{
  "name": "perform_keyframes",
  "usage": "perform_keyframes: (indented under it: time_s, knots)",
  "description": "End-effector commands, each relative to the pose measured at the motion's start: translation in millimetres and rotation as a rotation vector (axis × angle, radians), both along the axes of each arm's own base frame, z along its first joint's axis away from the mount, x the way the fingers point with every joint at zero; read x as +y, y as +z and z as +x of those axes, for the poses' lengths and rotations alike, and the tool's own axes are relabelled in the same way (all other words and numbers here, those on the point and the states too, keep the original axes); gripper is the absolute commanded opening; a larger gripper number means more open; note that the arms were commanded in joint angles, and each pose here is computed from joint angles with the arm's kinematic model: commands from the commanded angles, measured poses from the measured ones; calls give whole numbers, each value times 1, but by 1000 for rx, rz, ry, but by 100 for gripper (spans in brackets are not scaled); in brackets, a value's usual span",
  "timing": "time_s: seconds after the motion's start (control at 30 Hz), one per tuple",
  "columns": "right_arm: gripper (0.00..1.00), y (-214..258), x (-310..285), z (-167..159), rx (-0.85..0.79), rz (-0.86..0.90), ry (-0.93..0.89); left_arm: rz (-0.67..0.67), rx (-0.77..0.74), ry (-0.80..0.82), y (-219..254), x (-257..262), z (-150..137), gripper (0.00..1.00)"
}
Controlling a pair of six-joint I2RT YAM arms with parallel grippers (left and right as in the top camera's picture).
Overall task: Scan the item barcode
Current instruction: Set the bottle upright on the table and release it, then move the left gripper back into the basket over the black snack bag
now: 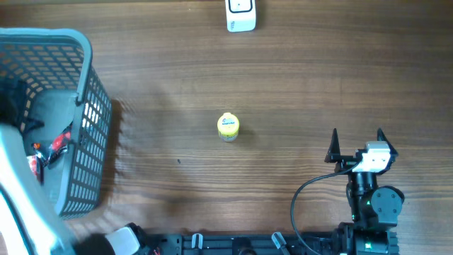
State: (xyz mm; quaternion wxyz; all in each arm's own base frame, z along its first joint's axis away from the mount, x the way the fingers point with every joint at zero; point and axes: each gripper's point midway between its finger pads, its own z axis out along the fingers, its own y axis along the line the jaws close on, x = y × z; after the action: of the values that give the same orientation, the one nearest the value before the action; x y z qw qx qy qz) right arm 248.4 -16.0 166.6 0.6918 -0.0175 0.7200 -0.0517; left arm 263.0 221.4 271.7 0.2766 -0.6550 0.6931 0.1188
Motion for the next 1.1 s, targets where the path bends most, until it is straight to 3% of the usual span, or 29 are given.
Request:
perform_keyframes:
  time_s: [0.0, 0.23, 0.63, 0.93, 1.0, 1.07]
  knots:
    - [100, 0, 2, 0, 0, 15, 10, -173, 23, 187, -54, 4, 11, 100]
    - [100, 0, 2, 0, 0, 16, 10, -276, 92, 387, -125, 4, 21, 100]
    - [100, 0, 2, 0, 0, 15, 10, -216, 92, 478, -218, 7, 2, 100]
    - [100, 0, 2, 0, 0, 15, 10, -165, 37, 549, -242, 11, -7, 100]
    - [100, 0, 2, 0, 0, 15, 10, -162, 24, 548, -243, 12, -4, 96]
    - [100, 0, 2, 0, 0, 15, 10, -160, 16, 548, -243, 13, -3, 86]
